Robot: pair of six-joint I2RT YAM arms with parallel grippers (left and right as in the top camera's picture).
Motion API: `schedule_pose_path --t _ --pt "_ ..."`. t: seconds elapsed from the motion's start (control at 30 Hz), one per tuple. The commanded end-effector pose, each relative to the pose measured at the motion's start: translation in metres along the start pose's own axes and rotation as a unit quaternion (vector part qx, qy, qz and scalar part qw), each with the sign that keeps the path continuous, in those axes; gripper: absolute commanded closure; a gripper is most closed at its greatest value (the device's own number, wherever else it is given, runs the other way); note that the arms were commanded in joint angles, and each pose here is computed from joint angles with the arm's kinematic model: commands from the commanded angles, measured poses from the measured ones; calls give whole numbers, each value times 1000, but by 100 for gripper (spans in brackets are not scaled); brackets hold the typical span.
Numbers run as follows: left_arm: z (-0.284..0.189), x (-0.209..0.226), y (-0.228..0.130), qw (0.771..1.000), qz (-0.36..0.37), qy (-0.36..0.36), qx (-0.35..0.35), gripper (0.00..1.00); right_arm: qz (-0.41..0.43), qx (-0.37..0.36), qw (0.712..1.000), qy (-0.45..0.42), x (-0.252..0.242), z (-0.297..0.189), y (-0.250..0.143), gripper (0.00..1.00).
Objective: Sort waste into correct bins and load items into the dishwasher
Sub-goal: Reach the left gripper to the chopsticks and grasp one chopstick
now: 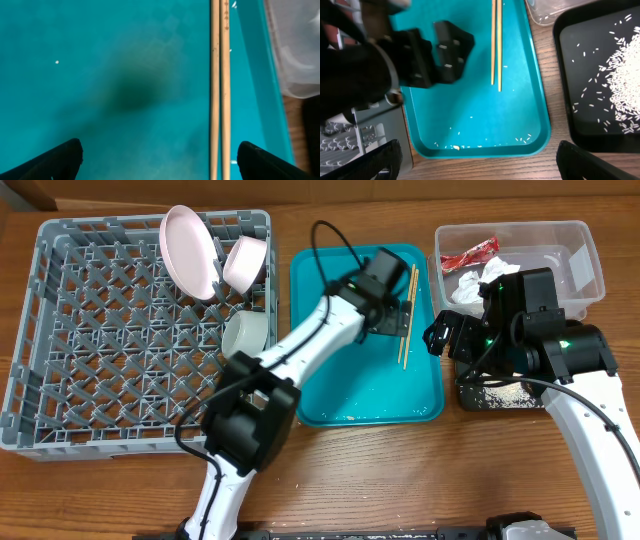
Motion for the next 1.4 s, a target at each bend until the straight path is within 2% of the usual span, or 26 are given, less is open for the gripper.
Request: schedule_pose_path --t 0.0,0.17,0.6,0.77,1.27,1.33,1.37 --pt "15 8 1 996 8 88 -24 0 -2 -15 1000 5 3 -6 7 0" --pt "34 -2 -3 996 15 81 -28 0 -2 -15 1000 5 3 -6 7 0" --pt "42 -4 -5 996 18 79 -27 0 -2 -15 1000 5 3 -6 7 0" --pt "44 -17 -3 996 69 41 -26 0 -2 -15 1000 5 3 -6 7 0" --pt "62 -12 -16 996 76 50 -6 1 -2 -15 1000 5 3 -6 7 0" --pt "64 -12 -17 996 77 50 -4 6 -2 -15 1000 5 3 -6 7 0" --pt "65 -12 -18 996 78 51 -3 13 -2 -15 1000 5 3 -6 7 0"
Point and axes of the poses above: each gripper's point midway between its finger pads, its own z axis out along the fingers, its own x axis along the line the jaws close on, y = z × x, the point moved 2 cm from there along -z, back along the fingers, and after that the axes turned 13 degrees about z, right-handed, at the moved point
